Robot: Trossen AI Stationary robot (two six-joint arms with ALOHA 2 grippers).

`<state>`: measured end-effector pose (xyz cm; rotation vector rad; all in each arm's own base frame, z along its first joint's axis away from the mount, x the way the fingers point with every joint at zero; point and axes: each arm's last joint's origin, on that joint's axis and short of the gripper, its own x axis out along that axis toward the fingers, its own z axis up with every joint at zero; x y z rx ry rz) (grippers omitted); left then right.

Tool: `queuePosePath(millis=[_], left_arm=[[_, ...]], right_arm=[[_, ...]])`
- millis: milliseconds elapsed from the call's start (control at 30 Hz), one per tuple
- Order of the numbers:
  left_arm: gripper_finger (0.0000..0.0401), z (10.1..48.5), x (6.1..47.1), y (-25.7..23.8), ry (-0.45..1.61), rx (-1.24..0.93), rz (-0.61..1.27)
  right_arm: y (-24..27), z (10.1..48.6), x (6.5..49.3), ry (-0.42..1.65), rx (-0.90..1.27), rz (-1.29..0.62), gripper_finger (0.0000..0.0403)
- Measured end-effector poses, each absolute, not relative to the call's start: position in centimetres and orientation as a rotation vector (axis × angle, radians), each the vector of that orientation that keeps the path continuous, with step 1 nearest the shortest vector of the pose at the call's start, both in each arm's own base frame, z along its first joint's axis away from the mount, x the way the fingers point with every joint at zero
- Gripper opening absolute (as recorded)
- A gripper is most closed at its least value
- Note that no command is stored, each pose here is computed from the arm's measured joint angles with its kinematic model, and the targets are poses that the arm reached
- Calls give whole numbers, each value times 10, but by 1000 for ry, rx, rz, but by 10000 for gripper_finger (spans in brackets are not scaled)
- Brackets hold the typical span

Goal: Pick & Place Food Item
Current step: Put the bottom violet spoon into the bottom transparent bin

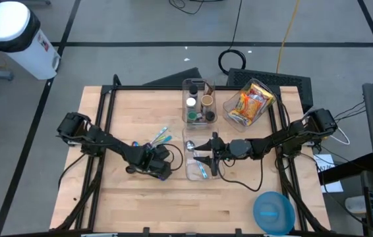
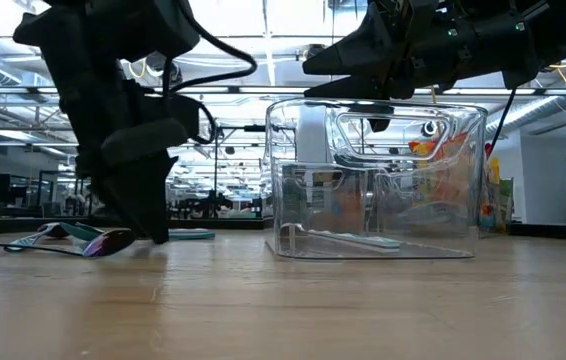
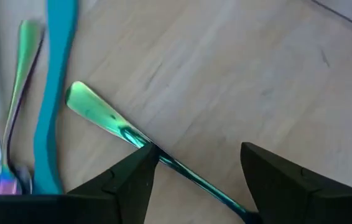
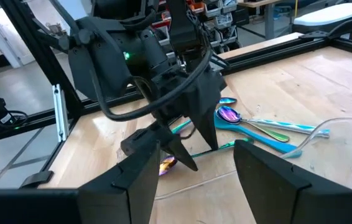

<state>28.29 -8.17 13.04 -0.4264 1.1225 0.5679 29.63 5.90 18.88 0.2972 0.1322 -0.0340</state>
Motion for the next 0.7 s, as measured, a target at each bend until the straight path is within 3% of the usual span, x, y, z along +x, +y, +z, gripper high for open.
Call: queuePosePath(millis=[367,700], left_arm=[[246,151,281,-77,1081,-490,511],[246,148,276,-76,1086,-633,670]], right_arm=[[59,189,296,132,297,-34,196],[59,189,296,134,297,-35,196]])
